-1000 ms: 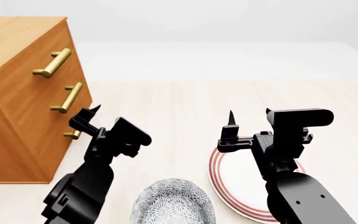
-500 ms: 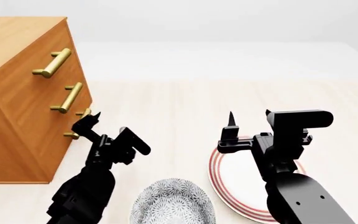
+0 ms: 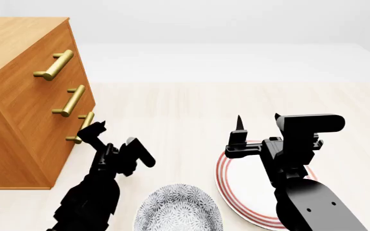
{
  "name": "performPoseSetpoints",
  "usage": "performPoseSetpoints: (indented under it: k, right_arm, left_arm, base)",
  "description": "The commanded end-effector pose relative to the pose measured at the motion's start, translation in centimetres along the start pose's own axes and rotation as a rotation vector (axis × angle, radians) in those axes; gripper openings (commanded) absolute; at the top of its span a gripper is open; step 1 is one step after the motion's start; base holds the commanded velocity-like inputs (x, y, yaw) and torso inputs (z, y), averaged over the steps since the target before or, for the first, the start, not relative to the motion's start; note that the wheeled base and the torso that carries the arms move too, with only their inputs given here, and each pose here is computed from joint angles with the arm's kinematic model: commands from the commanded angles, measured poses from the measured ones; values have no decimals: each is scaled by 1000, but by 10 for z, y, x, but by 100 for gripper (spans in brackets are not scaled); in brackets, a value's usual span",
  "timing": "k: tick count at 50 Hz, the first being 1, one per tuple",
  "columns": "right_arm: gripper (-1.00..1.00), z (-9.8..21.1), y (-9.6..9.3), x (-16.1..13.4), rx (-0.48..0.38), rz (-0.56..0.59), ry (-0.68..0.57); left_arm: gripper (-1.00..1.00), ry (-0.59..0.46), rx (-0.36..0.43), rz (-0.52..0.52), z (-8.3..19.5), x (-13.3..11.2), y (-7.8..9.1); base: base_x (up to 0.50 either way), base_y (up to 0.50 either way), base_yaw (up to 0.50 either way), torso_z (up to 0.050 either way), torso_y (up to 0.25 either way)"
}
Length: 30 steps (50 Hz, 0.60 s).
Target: Open the bottom drawer of the cabinet.
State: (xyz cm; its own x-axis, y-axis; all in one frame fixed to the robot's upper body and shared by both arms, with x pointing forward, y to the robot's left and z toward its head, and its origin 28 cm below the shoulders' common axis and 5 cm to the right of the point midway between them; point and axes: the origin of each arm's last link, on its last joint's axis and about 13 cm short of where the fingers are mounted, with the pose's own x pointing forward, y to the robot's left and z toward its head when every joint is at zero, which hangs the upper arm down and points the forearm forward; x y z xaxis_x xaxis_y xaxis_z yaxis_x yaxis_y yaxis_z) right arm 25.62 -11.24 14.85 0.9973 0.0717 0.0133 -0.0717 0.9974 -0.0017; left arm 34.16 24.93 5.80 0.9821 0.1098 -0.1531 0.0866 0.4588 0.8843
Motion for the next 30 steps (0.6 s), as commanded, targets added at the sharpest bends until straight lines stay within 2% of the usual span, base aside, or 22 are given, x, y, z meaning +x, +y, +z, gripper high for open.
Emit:
performPoseSetpoints:
  k: [1,30]
  right_arm:
    - [100,0,0,0,2,1,-2]
    - [100,-2,0,0,9,2,-1]
  left_arm:
    - [100,24,39,-10,-2,1,-1]
    - [100,153,84,-25,-12,7,4]
  base:
    - [0,0,0,0,0]
    - [0,0,0,0,0]
